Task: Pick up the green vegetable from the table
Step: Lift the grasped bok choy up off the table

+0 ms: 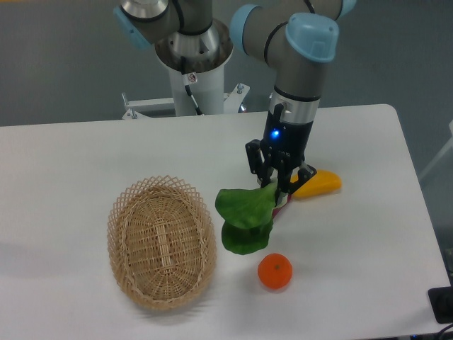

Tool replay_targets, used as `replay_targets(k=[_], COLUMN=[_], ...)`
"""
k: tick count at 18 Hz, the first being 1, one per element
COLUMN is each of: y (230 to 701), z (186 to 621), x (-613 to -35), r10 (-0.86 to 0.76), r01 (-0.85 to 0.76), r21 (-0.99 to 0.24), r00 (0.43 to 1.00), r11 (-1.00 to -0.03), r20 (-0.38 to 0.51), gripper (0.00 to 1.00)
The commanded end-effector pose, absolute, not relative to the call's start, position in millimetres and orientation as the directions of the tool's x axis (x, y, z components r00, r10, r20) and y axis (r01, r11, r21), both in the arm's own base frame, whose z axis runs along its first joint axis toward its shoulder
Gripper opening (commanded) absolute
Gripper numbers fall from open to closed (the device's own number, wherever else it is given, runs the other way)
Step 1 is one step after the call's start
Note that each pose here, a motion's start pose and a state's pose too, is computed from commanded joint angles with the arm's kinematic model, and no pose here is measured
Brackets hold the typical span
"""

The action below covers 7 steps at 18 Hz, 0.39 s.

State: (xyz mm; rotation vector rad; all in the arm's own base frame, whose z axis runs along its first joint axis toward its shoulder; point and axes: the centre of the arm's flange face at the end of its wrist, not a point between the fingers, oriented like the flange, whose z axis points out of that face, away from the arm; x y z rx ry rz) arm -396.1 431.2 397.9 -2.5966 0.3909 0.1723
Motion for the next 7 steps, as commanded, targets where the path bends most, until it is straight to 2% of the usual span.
replay_targets(k=[7], y=[430.9], z=[398.9], x=[-397.0], r10=[-0.238], r01=[-0.304], r21=[-0.466], r00=[0.951], r11=[-0.831], r20=[-0.195], gripper=[0.30])
